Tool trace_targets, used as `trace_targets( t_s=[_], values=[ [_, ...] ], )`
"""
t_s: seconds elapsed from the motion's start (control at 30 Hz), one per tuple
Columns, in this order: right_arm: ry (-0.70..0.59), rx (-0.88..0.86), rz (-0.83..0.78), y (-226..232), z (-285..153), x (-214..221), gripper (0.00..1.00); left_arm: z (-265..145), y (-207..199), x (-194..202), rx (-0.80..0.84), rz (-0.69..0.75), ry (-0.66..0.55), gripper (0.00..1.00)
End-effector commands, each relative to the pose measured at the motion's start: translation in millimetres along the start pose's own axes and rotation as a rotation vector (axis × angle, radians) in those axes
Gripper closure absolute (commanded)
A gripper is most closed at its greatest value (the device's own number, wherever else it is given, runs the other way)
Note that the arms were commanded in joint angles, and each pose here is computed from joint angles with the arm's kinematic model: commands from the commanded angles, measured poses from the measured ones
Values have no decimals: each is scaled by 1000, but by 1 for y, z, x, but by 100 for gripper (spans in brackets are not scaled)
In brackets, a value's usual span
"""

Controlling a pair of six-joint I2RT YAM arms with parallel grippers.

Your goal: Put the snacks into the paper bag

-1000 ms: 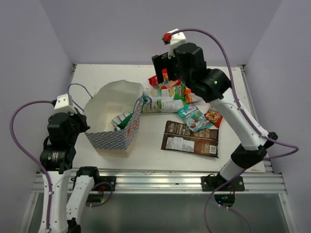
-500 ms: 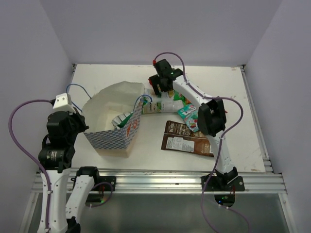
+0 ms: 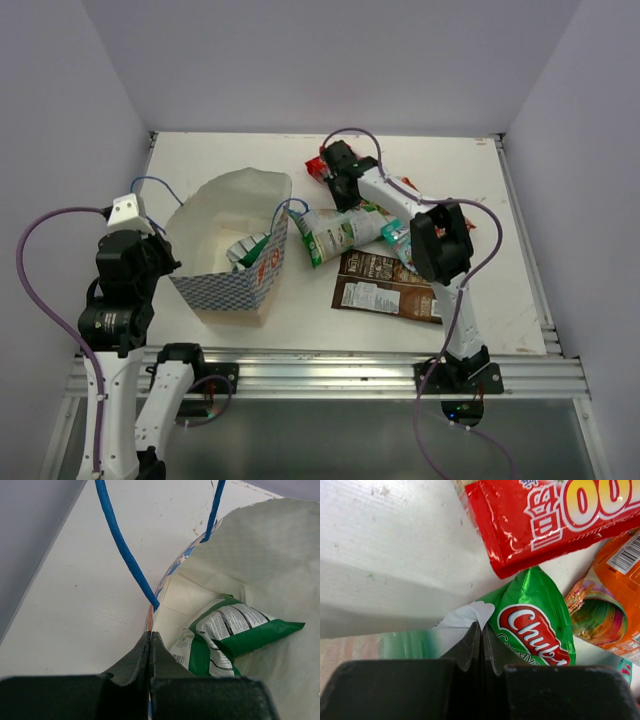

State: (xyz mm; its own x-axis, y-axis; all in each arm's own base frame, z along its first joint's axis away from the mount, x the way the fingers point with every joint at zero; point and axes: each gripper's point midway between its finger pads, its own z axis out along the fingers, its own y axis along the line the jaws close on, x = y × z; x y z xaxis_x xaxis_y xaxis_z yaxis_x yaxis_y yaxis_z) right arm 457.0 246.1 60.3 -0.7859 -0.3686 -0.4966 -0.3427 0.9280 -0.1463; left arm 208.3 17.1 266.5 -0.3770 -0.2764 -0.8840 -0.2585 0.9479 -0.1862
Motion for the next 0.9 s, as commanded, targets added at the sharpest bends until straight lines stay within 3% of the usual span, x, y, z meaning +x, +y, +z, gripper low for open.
trace_targets(
  t_s=[0.0, 0.07, 0.2, 0.37, 0.5, 0.67, 0.77, 0.87],
  values=[
    [97, -24, -16, 1, -12, 33, 100, 0, -4, -16, 8, -26, -53, 100],
    [86, -17, -25, -2, -18, 30, 100, -1, -4, -17, 9, -24, -56, 100],
    [-58, 6, -3, -17, -76, -17, 100, -1, -4, -16, 9, -18, -56, 100],
    [-365, -7, 73, -34, -209, -98, 100, 0, -5, -15, 19, -16, -53, 100],
    [-709, -60, 160, -27, -327, -159, 100, 1, -7, -15, 30, -7, -54, 100],
    [-1058, -12, 136, 15, -439, -192, 100, 2, -11, -16, 52, -4, -52, 100],
    [-1164, -137, 117, 53, -467, -198, 100, 0, -12, -16, 56, -4, -56, 100],
    [-1155, -246, 59, 102, -465, -193, 100, -5, -10, -17, 53, -9, -66, 100]
  ],
)
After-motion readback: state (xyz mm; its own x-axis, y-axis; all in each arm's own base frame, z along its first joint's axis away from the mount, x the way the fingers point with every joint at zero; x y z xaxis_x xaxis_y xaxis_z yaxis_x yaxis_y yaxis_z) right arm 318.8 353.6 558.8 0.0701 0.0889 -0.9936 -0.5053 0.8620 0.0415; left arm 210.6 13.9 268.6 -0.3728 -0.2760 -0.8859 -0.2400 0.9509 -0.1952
